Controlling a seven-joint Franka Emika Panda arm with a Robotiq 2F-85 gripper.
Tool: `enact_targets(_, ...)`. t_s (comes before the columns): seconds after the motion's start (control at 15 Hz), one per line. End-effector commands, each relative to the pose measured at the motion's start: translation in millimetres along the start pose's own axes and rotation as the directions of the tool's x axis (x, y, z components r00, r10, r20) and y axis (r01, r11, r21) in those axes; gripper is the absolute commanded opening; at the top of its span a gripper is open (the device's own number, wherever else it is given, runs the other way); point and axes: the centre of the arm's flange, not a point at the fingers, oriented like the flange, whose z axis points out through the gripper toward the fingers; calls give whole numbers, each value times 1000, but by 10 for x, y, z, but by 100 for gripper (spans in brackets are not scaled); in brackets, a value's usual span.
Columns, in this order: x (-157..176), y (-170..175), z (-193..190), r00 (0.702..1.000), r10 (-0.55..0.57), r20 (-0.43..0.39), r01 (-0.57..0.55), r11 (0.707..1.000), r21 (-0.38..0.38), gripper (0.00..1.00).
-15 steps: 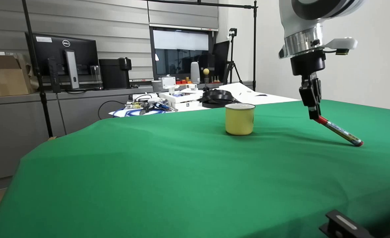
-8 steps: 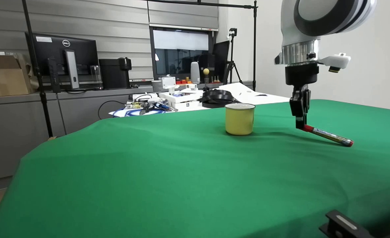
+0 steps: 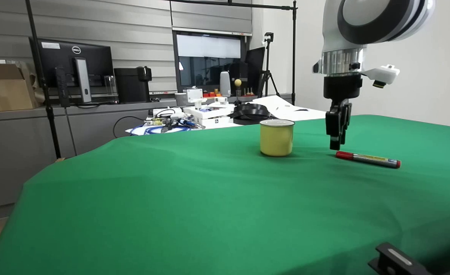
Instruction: Take the pen out of the cup and put it on the table
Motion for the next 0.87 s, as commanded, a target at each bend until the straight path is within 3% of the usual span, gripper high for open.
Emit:
enact_targets(0.0, -34, 33, -478, 999, 23, -36, -23, 1000, -16, 80)
enact_targets(0.13, -33, 40, -682, 998, 26, -59, -28, 999, -32, 93)
enact_targets(0.27, -37, 47, -836, 997, 26, -72, -30, 999, -45, 100)
enact_targets(0.4, -55, 27, -944, 997, 13, -74, -16, 999, -44, 100)
enact_targets(0.47, 52, 85, -766, 997, 20, -72, -24, 999, -49, 100)
enact_targets(0.8, 42, 71, -755, 998, 17, -68, -20, 999, -46, 100)
